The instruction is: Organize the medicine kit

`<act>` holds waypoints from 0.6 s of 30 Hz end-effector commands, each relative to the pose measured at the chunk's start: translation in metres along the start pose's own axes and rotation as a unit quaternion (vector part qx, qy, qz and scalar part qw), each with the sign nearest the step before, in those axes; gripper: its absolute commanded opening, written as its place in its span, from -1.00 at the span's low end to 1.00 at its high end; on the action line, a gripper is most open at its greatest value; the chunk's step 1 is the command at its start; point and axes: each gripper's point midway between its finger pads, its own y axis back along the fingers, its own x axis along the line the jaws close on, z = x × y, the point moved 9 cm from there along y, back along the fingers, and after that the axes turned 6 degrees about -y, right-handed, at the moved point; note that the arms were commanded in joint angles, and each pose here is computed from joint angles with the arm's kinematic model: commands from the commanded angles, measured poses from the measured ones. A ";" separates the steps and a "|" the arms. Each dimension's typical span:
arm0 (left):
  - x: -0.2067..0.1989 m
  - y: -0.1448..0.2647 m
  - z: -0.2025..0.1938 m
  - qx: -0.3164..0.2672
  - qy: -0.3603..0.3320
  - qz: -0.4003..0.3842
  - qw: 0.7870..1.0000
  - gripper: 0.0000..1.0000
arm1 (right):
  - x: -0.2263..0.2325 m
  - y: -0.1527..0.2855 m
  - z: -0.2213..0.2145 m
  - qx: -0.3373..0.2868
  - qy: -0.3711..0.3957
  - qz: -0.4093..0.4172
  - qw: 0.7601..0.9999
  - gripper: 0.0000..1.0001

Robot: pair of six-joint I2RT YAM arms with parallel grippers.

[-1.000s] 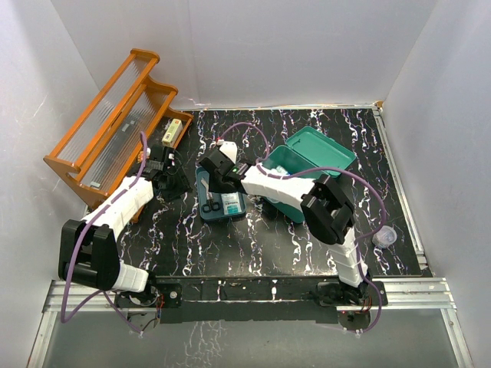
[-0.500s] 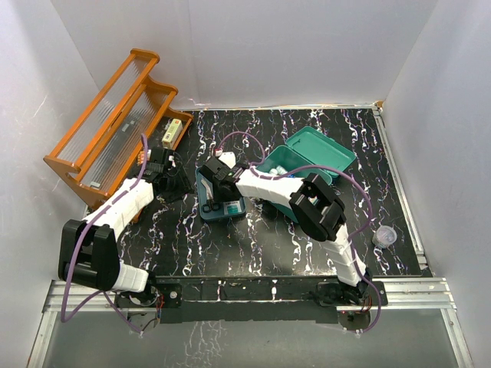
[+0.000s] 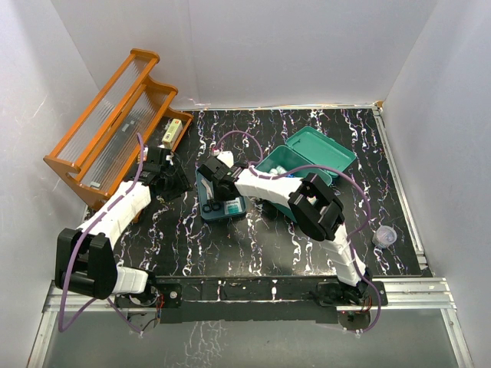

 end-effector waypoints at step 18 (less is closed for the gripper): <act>0.006 0.017 0.000 -0.024 -0.005 0.015 1.000 0.02 | 0.013 -0.012 0.019 -0.053 0.029 -0.029 0.998 -1.00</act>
